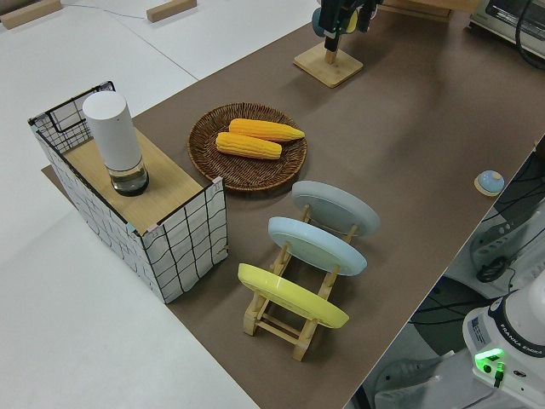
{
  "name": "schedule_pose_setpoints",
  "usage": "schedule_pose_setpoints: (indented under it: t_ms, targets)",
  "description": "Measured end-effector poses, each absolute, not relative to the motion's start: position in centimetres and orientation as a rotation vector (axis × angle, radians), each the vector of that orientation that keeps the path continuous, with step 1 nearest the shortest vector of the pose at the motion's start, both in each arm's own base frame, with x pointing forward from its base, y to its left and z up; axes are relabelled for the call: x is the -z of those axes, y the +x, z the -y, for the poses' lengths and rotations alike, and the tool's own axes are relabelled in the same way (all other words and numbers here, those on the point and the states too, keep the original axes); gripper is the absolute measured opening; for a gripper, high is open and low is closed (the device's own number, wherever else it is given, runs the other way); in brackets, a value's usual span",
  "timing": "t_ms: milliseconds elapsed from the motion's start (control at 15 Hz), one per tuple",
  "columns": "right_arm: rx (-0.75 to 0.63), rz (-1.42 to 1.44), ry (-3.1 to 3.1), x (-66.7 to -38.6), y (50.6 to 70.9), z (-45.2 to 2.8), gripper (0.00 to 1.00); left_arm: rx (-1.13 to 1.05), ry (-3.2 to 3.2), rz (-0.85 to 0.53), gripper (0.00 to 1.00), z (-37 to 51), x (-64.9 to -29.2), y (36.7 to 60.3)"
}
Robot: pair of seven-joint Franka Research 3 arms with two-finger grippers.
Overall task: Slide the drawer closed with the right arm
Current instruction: 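Move the right gripper toward the black handle of the open wooden drawer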
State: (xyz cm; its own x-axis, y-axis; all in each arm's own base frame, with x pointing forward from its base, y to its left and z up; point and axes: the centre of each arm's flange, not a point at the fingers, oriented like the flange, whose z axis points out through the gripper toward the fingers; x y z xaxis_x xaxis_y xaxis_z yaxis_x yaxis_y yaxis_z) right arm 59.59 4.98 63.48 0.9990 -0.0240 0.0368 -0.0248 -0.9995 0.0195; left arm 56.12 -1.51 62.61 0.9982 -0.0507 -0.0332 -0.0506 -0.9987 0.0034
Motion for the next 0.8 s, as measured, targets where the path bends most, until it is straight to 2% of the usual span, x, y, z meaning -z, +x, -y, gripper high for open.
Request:
schedule_pose_setpoints:
  t_ms: [267,600,800]
  targets:
    - [-0.057,0.037,3.121,-63.5,59.6,-5.0,0.03,0.052,3.138,0.079,1.0,1.5,-62.6,56.1]
    - [-0.052,0.034,3.12,-63.7,59.4,-5.1,0.01,0.052,3.138,0.079,1.0,1.5,-62.6,56.1]
    - [-0.048,0.071,3.117,-65.3,58.3,-5.8,0.01,0.052,3.138,0.079,1.0,1.5,-62.6,56.1]
